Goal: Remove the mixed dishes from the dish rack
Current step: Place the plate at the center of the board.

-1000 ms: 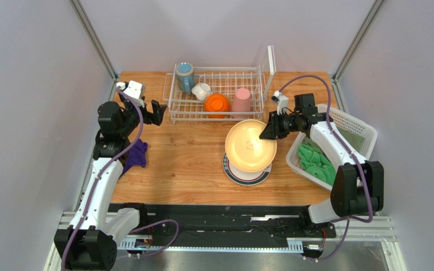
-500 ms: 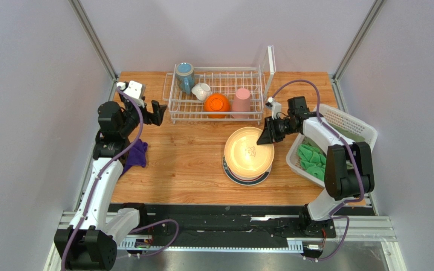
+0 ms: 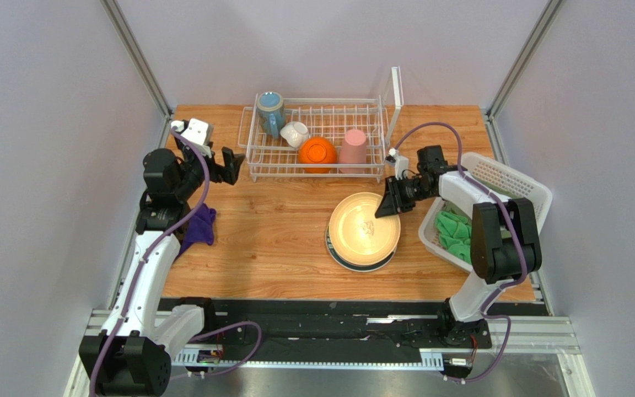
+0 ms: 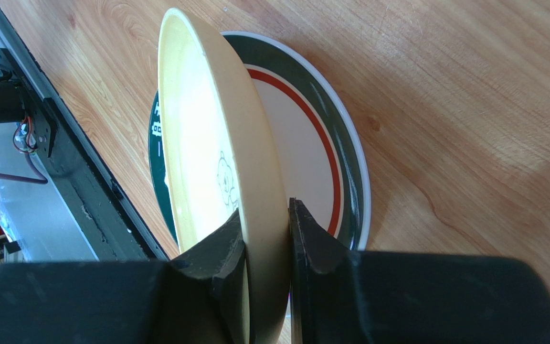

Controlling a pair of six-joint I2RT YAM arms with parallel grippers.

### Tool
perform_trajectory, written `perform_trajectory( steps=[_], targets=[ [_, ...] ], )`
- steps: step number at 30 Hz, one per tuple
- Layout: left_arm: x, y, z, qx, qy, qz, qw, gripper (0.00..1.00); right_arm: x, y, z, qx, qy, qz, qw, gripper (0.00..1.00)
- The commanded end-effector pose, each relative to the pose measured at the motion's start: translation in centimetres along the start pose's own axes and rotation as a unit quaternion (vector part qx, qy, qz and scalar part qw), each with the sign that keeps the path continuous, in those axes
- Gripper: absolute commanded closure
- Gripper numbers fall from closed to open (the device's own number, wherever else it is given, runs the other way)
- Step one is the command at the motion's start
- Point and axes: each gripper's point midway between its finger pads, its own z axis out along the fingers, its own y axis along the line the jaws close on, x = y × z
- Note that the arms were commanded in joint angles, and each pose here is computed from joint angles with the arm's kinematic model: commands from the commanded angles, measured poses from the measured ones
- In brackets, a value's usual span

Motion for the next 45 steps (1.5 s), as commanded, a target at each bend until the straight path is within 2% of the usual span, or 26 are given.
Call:
perform_trajectory(
  steps=[1, 3, 10, 16, 27, 45],
  targets=[
    [-1.3, -0.2, -0.2, 0.007, -0.02, 0.004, 1.0, 0.02, -0.4, -0.1, 0.0, -0.003, -0.006, -0.014, 1.0, 0.84],
    [-1.4, -0.2, -0.1, 0.007, -0.02, 0.003, 1.0, 0.02, -0.3, -0.3, 0.0, 0.001, -0.004, -0.013, 1.0, 0.79],
    [-1.3, -0.3, -0.2, 0.008, -0.018, 0.004, 1.0, 0.02, -0.2, -0.9, -0.1, 0.022, -0.001, -0.01, 1.0, 0.5],
    [-1.3, -0.3, -0.2, 0.01, -0.019, 0.003, 1.0, 0.02, -0.3, -1.8, -0.5, 0.054, -0.002, -0.013, 0.998, 0.37],
    [-1.4, -0.5, -0.3, 0.013, -0.02, 0.003, 1.0, 0.02, -0.5, -3.4, -1.4, 0.12, -0.01, -0.015, 0.993, 0.37],
    [-1.4, -0.5, -0.2, 0.015, -0.021, 0.004, 1.0, 0.02, -1.7, -1.9, -2.2, 0.135, -0.027, -0.049, 0.989, 0.37]
  ],
)
